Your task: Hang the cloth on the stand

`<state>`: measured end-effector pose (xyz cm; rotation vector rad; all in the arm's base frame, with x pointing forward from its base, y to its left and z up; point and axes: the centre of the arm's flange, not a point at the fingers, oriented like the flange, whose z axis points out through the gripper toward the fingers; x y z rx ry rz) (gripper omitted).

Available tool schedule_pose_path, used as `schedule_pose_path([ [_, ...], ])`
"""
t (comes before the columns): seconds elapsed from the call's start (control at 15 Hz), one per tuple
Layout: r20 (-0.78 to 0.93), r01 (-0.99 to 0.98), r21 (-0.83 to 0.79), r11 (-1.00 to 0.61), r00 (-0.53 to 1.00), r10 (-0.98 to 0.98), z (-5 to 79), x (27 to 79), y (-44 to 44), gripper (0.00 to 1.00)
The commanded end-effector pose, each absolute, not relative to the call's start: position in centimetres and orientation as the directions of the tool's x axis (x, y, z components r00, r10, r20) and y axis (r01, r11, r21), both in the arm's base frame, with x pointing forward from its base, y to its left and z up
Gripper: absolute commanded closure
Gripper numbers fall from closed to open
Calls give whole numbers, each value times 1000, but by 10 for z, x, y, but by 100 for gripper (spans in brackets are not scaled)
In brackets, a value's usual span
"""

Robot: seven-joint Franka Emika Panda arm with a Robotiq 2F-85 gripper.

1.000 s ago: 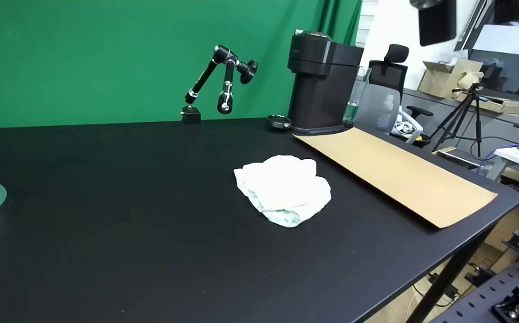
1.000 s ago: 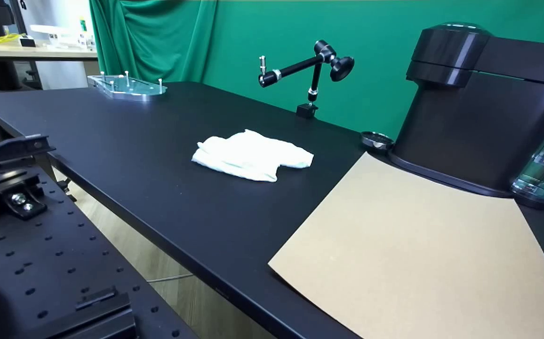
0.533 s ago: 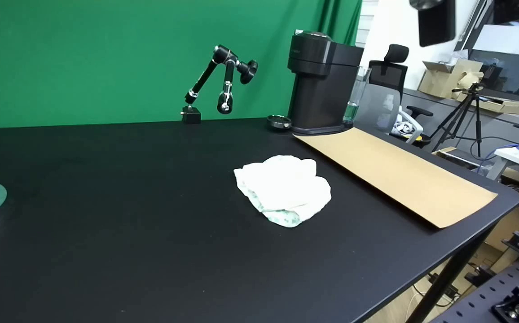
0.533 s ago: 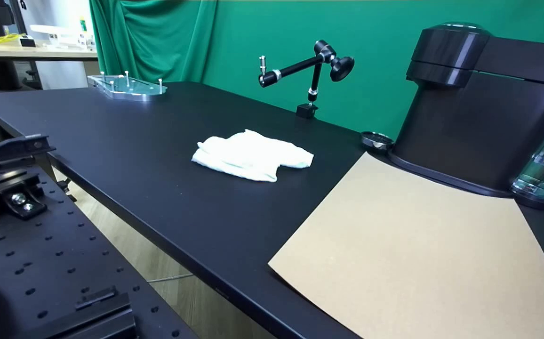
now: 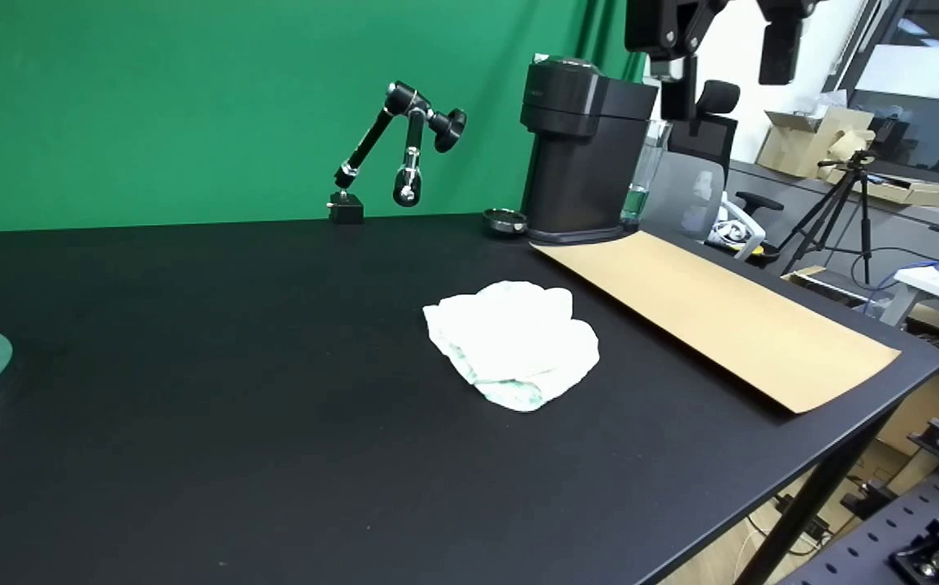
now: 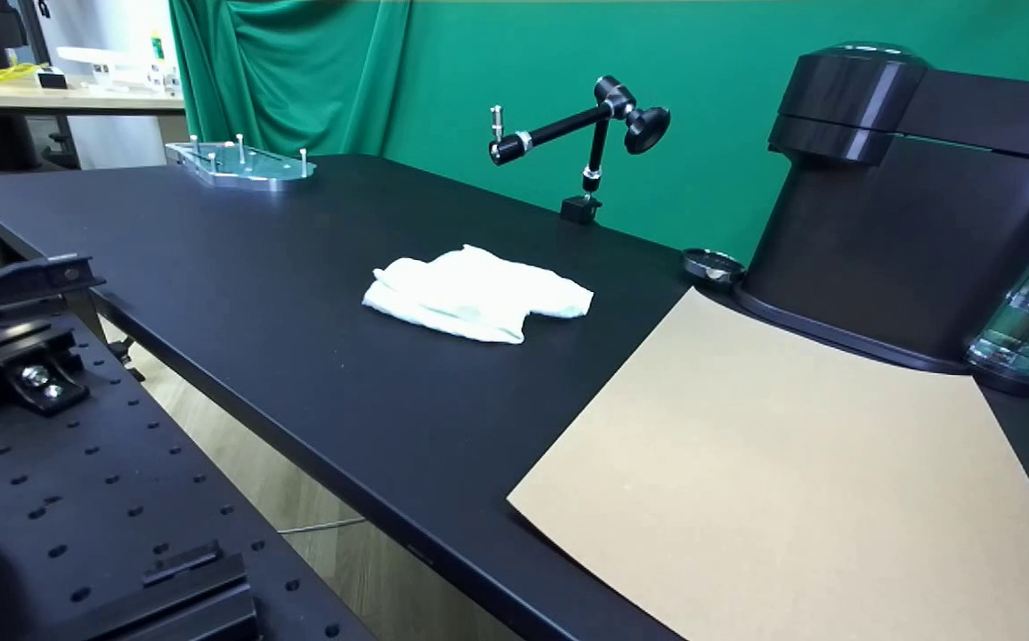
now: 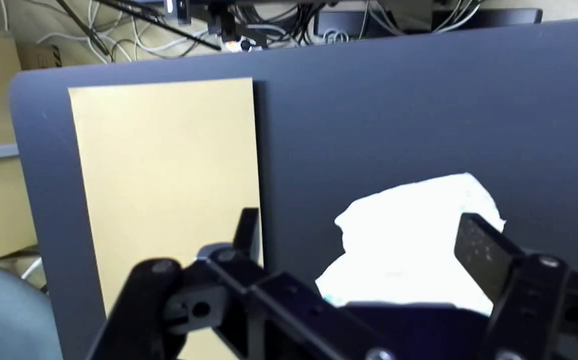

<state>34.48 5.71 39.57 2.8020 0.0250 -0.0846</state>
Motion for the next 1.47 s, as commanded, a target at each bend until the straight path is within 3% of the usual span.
schedule_pose_path([
  [0.0,44,44,332,-942,997,62,384,385,34,0],
  [0.2,136,85,287,-954,982,128,378,406,29,0],
  [0.53,166,301,75,-951,936,309,366,421,28,0],
  [0.6,177,238,141,-961,949,261,366,411,33,0],
  [0.93,161,236,158,-959,952,261,357,414,29,0],
  [1.4,117,215,94,-972,967,226,301,434,-18,0],
])
